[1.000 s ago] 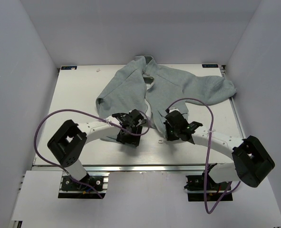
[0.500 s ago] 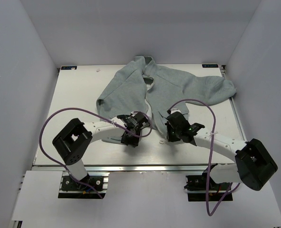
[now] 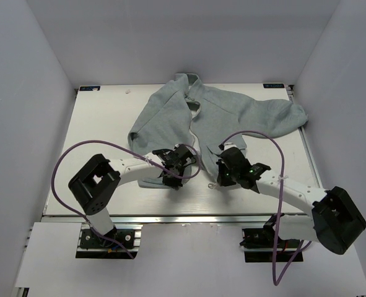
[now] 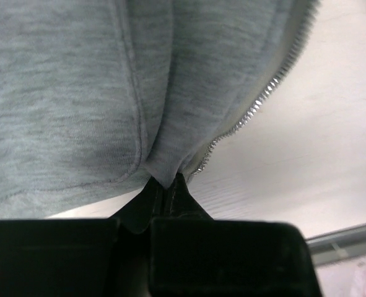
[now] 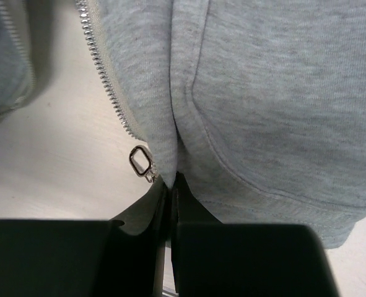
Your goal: Zip up the jacket
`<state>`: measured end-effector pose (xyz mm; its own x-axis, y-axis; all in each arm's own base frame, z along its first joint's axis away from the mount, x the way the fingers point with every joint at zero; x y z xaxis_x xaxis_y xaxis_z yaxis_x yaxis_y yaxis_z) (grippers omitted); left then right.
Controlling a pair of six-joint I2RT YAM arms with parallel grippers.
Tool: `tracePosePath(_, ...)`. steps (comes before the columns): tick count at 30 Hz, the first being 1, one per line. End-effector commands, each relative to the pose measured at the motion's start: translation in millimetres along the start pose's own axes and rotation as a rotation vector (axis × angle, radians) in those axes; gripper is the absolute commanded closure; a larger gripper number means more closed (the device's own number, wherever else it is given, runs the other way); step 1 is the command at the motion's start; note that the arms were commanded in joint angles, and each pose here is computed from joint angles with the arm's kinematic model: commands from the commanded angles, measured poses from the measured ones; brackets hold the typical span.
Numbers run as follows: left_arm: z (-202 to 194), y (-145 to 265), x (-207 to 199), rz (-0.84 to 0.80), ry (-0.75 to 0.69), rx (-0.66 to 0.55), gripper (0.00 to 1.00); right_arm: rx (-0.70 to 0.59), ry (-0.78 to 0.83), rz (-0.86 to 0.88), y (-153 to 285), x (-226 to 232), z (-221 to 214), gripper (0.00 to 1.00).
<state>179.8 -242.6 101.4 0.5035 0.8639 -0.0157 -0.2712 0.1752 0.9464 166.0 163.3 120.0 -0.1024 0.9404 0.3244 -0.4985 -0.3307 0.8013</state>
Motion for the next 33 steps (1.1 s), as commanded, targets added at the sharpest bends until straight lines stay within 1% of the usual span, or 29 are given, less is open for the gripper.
tracePosePath(1, 5, 4, -10, -0.125, -0.024, -0.061, 1.0, -0.03, -0.003, 0.102, 9, 6, 4, 1.0)
tracePosePath(3, 13, 20, -16, -0.191, -0.037, -0.118, 1.0, -0.044, -0.015, 0.138, 12, 7, 7, 1.0)
tracePosePath(4, 25, 43, -20, -0.251, -0.041, -0.212, 1.0, -0.082, -0.027, 0.205, 19, 10, 14, 1.0)
tracePosePath(5, 27, 44, -20, -0.257, -0.041, -0.228, 1.0, -0.076, -0.027, 0.201, 18, 8, 12, 1.0)
tracePosePath(6, 32, 60, -22, -0.295, -0.039, -0.284, 1.0, -0.102, -0.03, 0.279, 24, 14, 16, 1.0)
tracePosePath(7, 32, 66, -23, -0.317, -0.036, -0.311, 1.0, -0.12, -0.043, 0.309, 26, 13, 20, 1.0)
tracePosePath(8, 39, 74, -25, -0.344, -0.027, -0.371, 1.0, -0.151, -0.05, 0.349, 32, 15, 23, 1.0)
tracePosePath(9, 42, 88, -26, -0.372, -0.008, -0.424, 1.0, -0.155, -0.06, 0.374, 33, 14, 22, 1.0)
tracePosePath(10, 43, 94, -27, -0.387, 0.0, -0.457, 1.0, -0.178, -0.064, 0.419, 36, 15, 26, 1.0)
tracePosePath(13, 51, 117, -26, -0.429, 0.07, -0.595, 1.0, -0.23, -0.086, 0.505, 46, 19, 30, 1.0)
tracePosePath(14, 52, 121, -27, -0.445, 0.099, -0.644, 1.0, -0.281, -0.078, 0.542, 52, 22, 35, 1.0)
tracePosePath(16, 54, 132, -25, -0.481, 0.171, -0.723, 1.0, -0.293, -0.108, 0.601, 57, 26, 36, 1.0)
tracePosePath(17, 58, 137, -27, -0.511, 0.196, -0.778, 1.0, -0.335, -0.107, 0.649, 63, 31, 41, 1.0)
tracePosePath(18, 54, 131, -26, -0.521, 0.23, -0.782, 1.0, -0.35, -0.107, 0.682, 66, 34, 43, 1.0)
tracePosePath(21, 58, 133, -24, -0.511, 0.298, -0.842, 1.0, -0.396, -0.115, 0.754, 76, 40, 47, 1.0)
tracePosePath(25, 63, 133, -23, -0.498, 0.334, -0.871, 1.0, -0.436, -0.133, 0.779, 85, 43, 53, 1.0)
tracePosePath(27, 65, 135, -23, -0.499, 0.355, -0.901, 1.0, -0.459, -0.135, 0.822, 88, 45, 54, 1.0)
tracePosePath(29, 68, 140, -24, -0.518, 0.369, -0.942, 1.0, -0.454, -0.148, 0.834, 84, 43, 50, 1.0)
tracePosePath(31, 67, 141, -24, -0.529, 0.393, -0.959, 1.0, -0.481, -0.162, 0.856, 84, 44, 51, 1.0)
tracePosePath(32, 69, 145, -25, -0.54, 0.413, -0.991, 1.0, -0.475, -0.167, 0.864, 81, 42, 46, 1.0)
tracePosePath(33, 68, 143, -24, -0.534, 0.425, -0.992, 1.0, -0.506, -0.16, 0.899, 84, 44, 48, 1.0)
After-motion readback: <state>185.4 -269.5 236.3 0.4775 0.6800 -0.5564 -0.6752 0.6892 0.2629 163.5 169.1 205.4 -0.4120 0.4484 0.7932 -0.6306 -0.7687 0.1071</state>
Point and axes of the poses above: each gripper's point midway between its finger pads, its own y axis back along the fingers, its own x axis along the line the jaws close on, z = x × y, the point moved 9 cm from there along y, back along the fingers, and after that the axes turned 14 degrees about -y, right-handed, at the moved point
